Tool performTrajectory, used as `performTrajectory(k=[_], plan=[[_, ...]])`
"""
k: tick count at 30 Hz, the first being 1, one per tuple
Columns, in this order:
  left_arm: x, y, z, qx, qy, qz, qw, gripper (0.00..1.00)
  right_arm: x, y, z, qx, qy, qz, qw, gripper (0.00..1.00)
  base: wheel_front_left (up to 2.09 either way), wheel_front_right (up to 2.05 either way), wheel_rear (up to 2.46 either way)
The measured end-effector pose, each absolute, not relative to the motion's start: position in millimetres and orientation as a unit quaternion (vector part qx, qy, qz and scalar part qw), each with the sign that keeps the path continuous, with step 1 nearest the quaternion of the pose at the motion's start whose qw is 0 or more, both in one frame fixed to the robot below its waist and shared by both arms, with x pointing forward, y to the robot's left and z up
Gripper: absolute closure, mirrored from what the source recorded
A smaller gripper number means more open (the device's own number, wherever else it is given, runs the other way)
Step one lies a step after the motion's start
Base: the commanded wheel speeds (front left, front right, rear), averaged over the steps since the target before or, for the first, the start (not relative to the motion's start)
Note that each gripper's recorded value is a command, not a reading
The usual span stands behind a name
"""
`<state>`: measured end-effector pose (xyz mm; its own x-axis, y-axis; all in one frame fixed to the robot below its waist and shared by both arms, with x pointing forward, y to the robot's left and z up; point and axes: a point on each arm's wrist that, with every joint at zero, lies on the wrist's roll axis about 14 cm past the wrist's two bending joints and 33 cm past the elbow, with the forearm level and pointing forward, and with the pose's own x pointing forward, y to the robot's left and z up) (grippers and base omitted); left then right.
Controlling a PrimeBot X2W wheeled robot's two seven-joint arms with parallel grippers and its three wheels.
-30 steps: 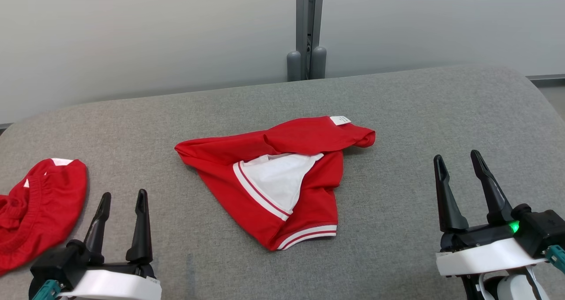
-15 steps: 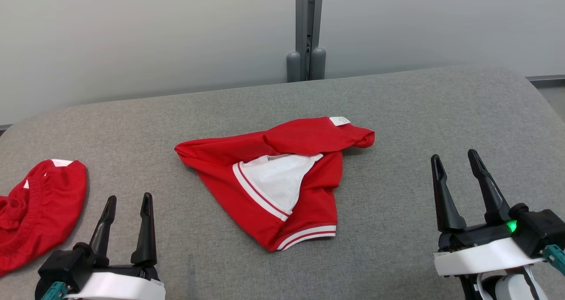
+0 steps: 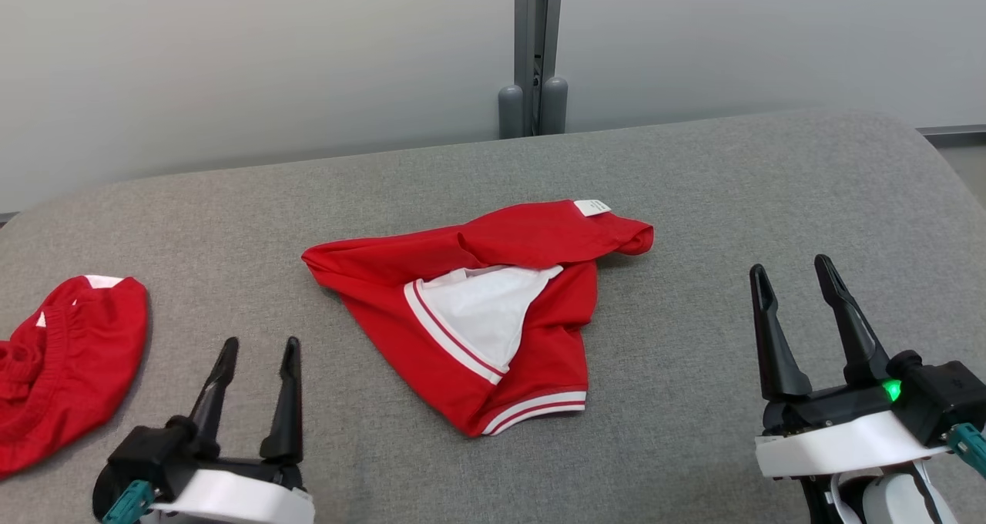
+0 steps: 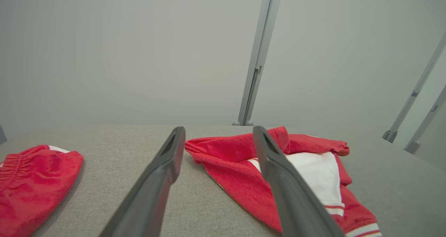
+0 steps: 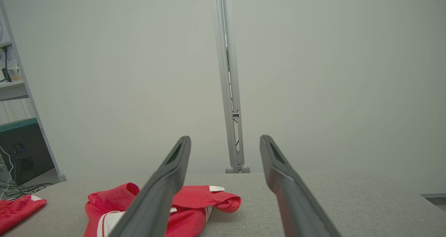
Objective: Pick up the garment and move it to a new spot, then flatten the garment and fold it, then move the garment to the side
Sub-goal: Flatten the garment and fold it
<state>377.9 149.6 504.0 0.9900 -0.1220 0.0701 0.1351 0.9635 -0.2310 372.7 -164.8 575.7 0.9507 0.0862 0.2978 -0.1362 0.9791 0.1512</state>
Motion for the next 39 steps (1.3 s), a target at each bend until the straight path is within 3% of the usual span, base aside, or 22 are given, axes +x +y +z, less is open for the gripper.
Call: performTrajectory(k=[14, 26, 27, 28, 33, 39], plan=[[393.8, 9.2, 488.7, -0.064, 0.080, -0.287, 0.952, 0.00, 377.5, -185.0, 584.2, 0.076, -0.160, 0.029, 0.984, 0.00, 0.00, 0.00, 0.00], [402.8, -37.1, 425.6, 0.012, 0.211, -0.344, 0.915, 0.00, 379.1, -207.4, 577.6, 0.069, -0.151, -0.004, 0.986, 0.00, 0.00, 0.00, 0.00], [404.6, -36.4, 421.8, 0.021, 0.215, -0.339, 0.915, 0.04, 378.5, -209.1, 577.0, 0.068, -0.150, -0.006, 0.986, 0.00, 0.00, 0.00, 0.00], [406.4, -35.4, 418.7, 0.028, 0.219, -0.336, 0.916, 0.16, 378.1, -210.6, 576.3, 0.067, -0.149, -0.009, 0.987, 0.00, 0.00, 0.00, 0.00], [408.1, -31.5, 412.1, 0.038, 0.224, -0.332, 0.915, 1.00, 378.4, -213.0, 575.4, 0.067, -0.148, -0.012, 0.987, 0.00, 0.00, 0.00, 0.00], [411.0, -28.7, 433.4, 0.021, 0.185, -0.328, 0.926, 1.00, 381.4, -204.6, 577.8, 0.072, -0.152, 0.001, 0.986, 0.00, 0.00, 0.00, 0.00]])
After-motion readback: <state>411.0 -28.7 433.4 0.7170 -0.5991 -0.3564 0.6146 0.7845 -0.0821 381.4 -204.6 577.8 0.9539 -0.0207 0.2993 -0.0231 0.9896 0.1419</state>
